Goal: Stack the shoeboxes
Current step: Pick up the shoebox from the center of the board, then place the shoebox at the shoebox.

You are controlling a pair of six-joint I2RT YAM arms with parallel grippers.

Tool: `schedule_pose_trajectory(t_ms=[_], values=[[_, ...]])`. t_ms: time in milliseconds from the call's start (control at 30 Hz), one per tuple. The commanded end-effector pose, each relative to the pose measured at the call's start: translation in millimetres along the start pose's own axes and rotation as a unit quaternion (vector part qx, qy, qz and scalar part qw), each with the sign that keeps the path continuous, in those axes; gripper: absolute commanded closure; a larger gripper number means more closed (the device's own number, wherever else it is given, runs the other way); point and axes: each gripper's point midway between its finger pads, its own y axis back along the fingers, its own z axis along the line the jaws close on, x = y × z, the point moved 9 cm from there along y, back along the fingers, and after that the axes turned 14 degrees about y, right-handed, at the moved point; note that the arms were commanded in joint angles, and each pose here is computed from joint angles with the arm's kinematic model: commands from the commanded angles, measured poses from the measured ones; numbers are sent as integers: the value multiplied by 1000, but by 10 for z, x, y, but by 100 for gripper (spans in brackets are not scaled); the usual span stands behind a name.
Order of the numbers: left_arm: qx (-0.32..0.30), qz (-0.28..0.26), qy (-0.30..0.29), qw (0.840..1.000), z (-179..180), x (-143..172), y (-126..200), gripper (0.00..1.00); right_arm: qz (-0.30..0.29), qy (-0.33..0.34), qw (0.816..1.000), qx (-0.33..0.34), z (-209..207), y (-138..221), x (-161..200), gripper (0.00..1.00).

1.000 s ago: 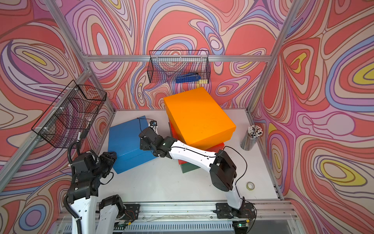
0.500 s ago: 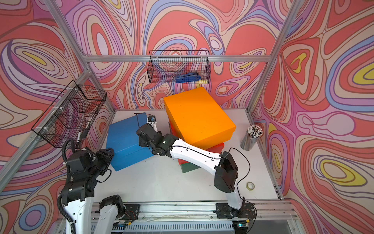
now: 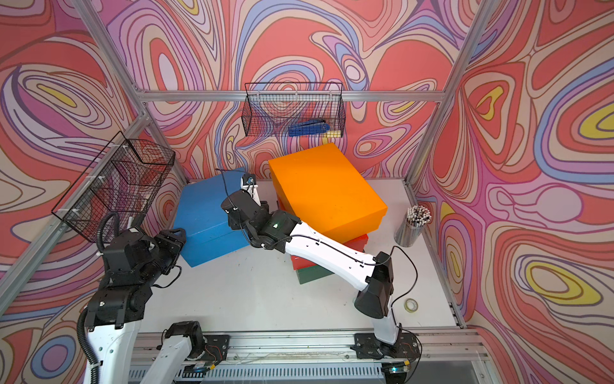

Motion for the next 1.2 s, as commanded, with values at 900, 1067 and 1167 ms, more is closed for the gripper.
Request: schedule_pose_trajectory(t_ms=[900,1067,1167], values=[[285,215,-142,923,-1438,701,800,66,5,115,946,-304,1443,1055,220,100],[305,234,-158,910,-1609,851,867,67,-6,114,948,-297,1391,1174,162,100],[316,237,-178,901,-1738,985,923,67,-14,110,951,-287,1309,1240,109,100]])
